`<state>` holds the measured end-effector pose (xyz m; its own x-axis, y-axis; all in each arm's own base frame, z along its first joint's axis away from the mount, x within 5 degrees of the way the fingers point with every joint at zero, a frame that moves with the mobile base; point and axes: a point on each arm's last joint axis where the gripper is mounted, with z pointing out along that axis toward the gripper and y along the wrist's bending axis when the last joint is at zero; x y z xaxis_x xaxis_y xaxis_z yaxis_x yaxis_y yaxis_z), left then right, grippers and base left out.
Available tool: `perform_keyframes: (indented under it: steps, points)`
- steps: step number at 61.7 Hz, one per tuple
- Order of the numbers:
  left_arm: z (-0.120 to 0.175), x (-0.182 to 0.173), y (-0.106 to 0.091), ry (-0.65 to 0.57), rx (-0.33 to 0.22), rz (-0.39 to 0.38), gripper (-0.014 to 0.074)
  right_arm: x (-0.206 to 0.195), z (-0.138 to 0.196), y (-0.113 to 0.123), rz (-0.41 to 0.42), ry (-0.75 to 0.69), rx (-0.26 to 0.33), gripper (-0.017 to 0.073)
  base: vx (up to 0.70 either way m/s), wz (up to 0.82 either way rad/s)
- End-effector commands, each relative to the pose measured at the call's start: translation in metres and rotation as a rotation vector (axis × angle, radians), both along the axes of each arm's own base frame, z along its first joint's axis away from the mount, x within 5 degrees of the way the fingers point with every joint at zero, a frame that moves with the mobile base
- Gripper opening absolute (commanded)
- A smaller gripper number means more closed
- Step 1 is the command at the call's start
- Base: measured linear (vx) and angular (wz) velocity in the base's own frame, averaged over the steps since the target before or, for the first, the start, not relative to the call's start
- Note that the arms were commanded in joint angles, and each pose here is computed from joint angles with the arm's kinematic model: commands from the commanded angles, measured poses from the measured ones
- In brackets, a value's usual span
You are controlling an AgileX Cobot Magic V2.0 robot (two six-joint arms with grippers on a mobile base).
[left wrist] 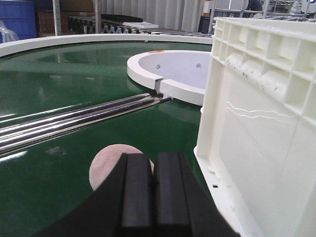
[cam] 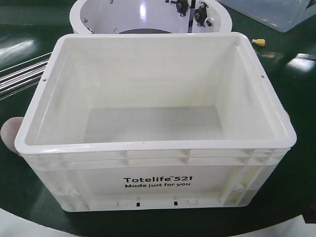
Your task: Place moving items into box and shelve
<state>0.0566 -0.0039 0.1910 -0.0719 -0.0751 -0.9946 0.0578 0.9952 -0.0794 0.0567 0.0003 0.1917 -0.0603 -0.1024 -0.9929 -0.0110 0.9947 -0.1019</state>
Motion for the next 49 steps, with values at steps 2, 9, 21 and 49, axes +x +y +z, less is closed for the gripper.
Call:
perform_keyframes:
  steps: [2,9,21,49]
  points:
    - [0.003,0.0,0.001,-0.085,-0.005,0.007,-0.0006,-0.001,0.007,0.0,-0.007,-0.094,-0.008,-0.0009,0.0,0.0]
    - [0.003,0.0,0.001,-0.085,-0.005,0.007,-0.0006,-0.001,0.007,0.0,-0.007,-0.094,-0.008,-0.0009,0.0,0.0]
    - [0.003,0.0,0.001,-0.086,-0.005,0.007,-0.0006,-0.001,0.007,0.0,-0.007,-0.094,-0.008,-0.0009,0.0,0.0]
    - [0.014,-0.001,0.001,-0.194,-0.011,0.014,-0.0006,-0.002,0.017,0.0,-0.012,-0.195,-0.195,-0.0009,0.0,0.0]
